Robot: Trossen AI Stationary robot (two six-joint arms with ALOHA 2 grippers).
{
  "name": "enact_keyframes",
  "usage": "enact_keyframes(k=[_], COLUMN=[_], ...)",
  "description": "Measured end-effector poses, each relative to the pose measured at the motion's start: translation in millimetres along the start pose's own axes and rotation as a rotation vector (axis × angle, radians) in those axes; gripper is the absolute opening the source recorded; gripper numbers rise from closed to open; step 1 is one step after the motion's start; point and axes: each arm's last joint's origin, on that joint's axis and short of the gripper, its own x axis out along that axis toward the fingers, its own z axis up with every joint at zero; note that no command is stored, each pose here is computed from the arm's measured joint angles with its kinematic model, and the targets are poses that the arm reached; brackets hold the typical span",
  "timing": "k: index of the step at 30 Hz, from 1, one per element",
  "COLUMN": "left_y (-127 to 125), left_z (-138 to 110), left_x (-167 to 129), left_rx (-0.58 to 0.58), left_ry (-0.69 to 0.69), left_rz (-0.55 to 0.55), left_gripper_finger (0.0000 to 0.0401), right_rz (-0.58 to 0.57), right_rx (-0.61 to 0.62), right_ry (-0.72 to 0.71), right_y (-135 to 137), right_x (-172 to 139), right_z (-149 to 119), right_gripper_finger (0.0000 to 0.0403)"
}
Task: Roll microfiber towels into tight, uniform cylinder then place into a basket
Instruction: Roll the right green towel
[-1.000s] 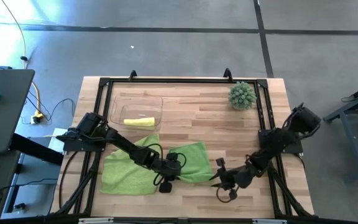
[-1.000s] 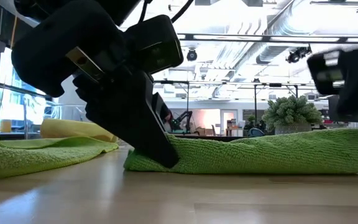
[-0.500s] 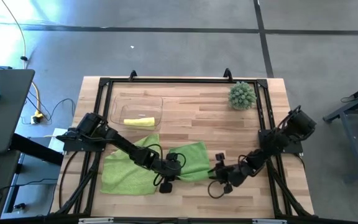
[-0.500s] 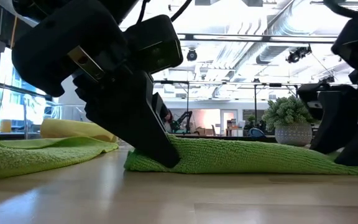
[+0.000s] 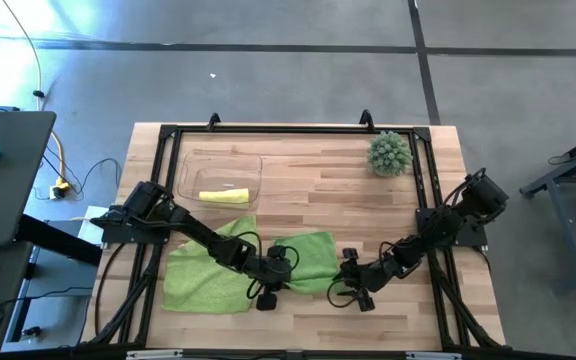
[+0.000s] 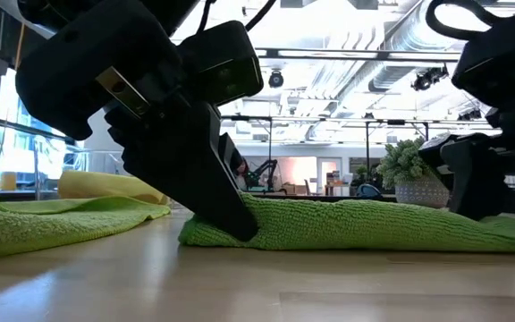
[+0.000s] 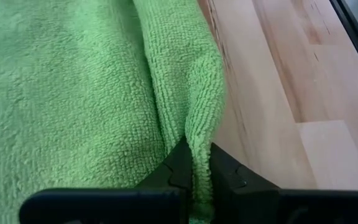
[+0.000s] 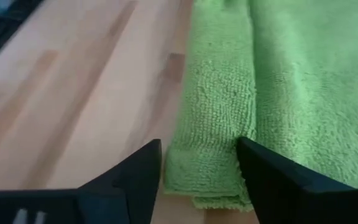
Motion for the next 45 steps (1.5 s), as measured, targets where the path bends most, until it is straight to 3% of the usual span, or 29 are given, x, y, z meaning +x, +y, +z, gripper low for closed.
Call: enact_keyframes(k=[8,16,20,24,31,37,41,45], left_y=[0,-1,-4,-11,-22,-29,-31,-31], left_z=[0,1,0,-2,-6,-9,-10,-9], left_x=[0,-1,-1,-2,-3,-3,-3,-3], left_rx=[-0.002,0.005,0.055,0.163,0.264,0.285,0.243,0.124], left_ry=[0.000,-0.005,-0.003,-0.013,-0.039,-0.040,-0.044,-0.061], left_rz=[0.000,-0.002,-0.004,0.030,0.113,0.123,0.117,0.102], left_gripper_finger=[0.0012,0.0012,0.0012,0.0012,0.0012,0.0012,0.0012,0.0012], right_rz=[-0.031,-0.090,-0.086,0.019,0.188,0.358,0.320,0.236], right_rx=[-0.060,0.021,0.150,0.321,0.712,0.838,0.971,1.087], right_ry=[0.002,0.024,0.014,0.008,0.074,0.054,0.084,0.122], right_y=[-1,-4,-9,-15,-36,-36,-37,-39], right_x=[0,0,1,3,6,2,1,2], right_z=[-1,-4,-3,4,14,26,24,20], right_gripper_finger=[0.0196,0.0116,0.0063,0.0014,0.0007,0.0003,0.0002,0.0001])
